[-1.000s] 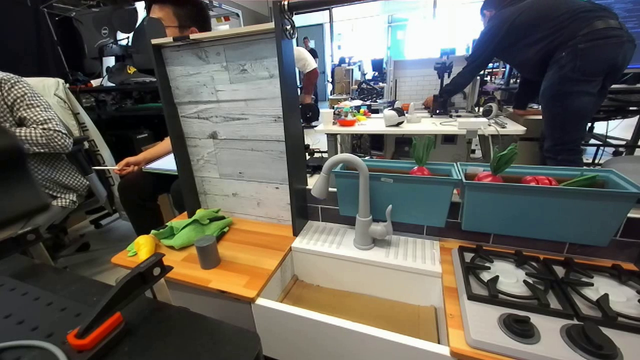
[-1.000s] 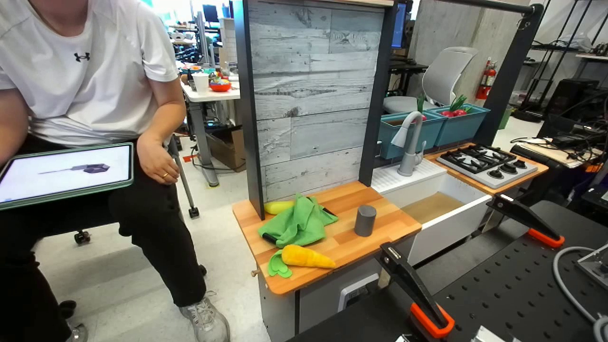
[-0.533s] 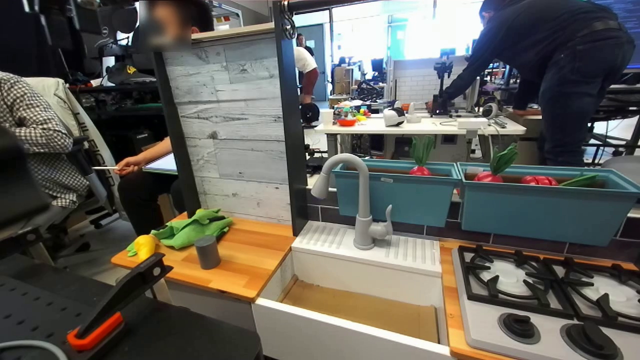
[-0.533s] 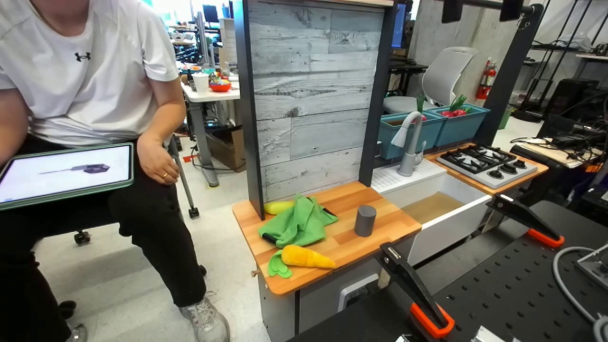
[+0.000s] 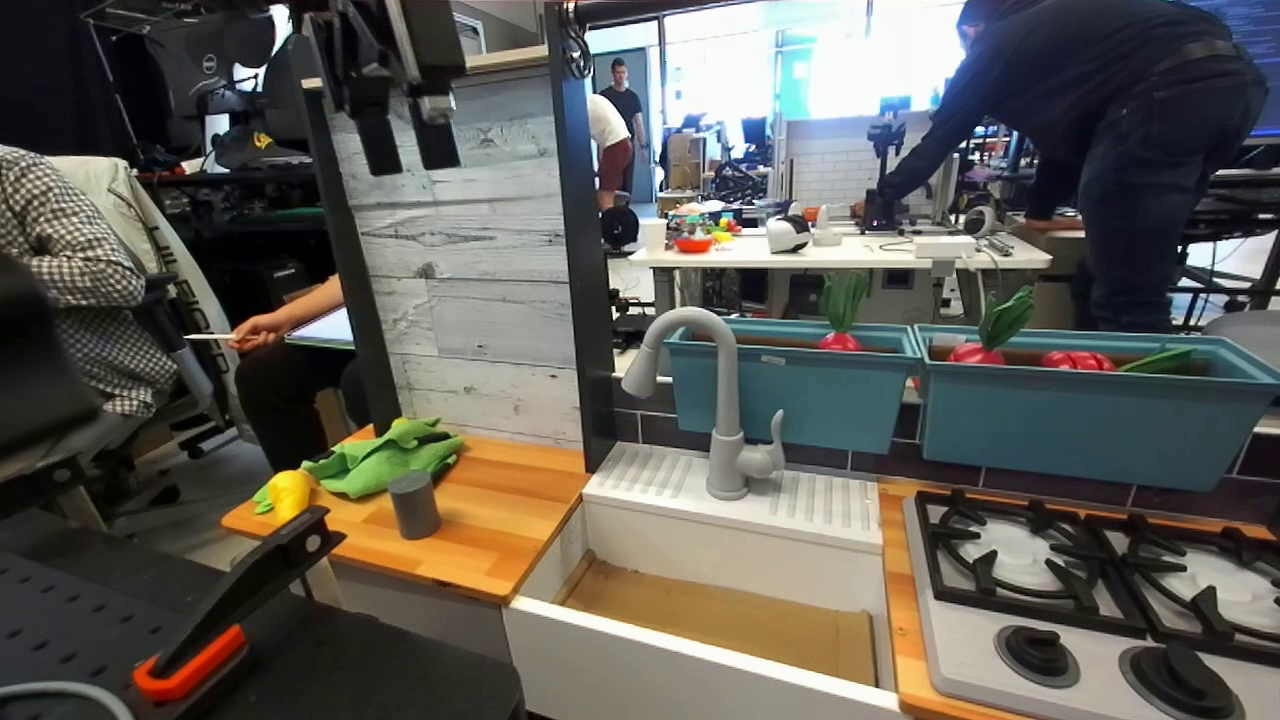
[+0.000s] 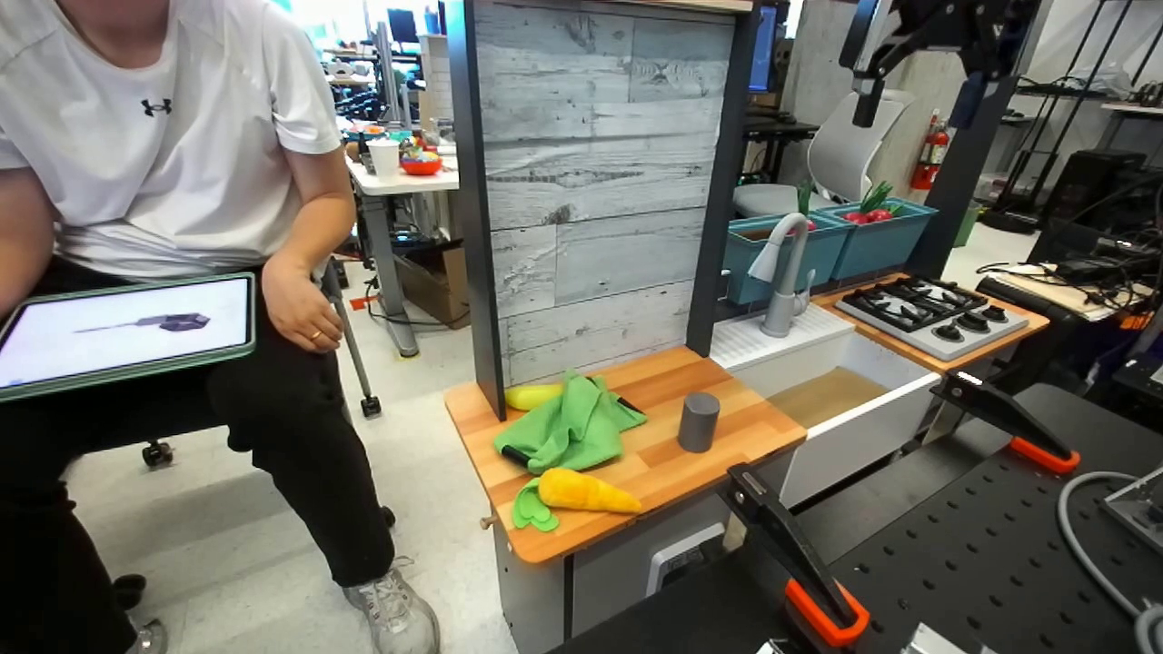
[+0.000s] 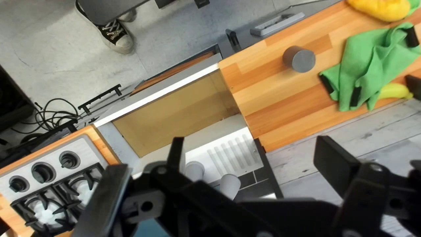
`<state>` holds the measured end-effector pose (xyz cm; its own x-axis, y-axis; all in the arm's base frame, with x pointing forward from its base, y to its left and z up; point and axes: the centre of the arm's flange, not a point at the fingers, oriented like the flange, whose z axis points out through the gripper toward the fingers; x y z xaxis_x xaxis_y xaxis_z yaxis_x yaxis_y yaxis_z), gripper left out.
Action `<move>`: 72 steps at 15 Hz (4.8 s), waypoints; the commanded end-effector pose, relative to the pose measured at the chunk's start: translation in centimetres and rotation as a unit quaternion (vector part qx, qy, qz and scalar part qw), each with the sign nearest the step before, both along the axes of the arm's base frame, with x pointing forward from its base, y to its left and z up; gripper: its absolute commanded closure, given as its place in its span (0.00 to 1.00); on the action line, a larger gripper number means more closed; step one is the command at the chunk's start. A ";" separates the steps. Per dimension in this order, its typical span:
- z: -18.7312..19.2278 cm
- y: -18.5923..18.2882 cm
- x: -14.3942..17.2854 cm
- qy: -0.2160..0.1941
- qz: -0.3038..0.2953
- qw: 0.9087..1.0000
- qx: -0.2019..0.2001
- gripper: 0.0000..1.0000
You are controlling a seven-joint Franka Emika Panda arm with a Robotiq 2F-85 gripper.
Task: Move the faucet of the sink slightly to the right. Move the green towel to the right and to the left.
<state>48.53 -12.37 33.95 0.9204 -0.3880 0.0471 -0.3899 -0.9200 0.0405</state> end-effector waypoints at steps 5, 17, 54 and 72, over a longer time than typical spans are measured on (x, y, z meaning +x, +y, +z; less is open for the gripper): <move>-6.2 -4.8 3.5 -0.072 -0.094 0.993 -0.024 0.00; -13.2 -8.5 9.1 -0.098 -0.226 0.969 0.026 0.00; -17.9 -11.0 12.5 -0.071 -0.195 0.977 0.056 0.94; -15.2 -19.0 8.3 -0.016 -0.095 0.995 0.040 0.94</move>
<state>61.06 -26.55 15.82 0.8265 -0.5539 0.1011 -0.5464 -0.8323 -0.0933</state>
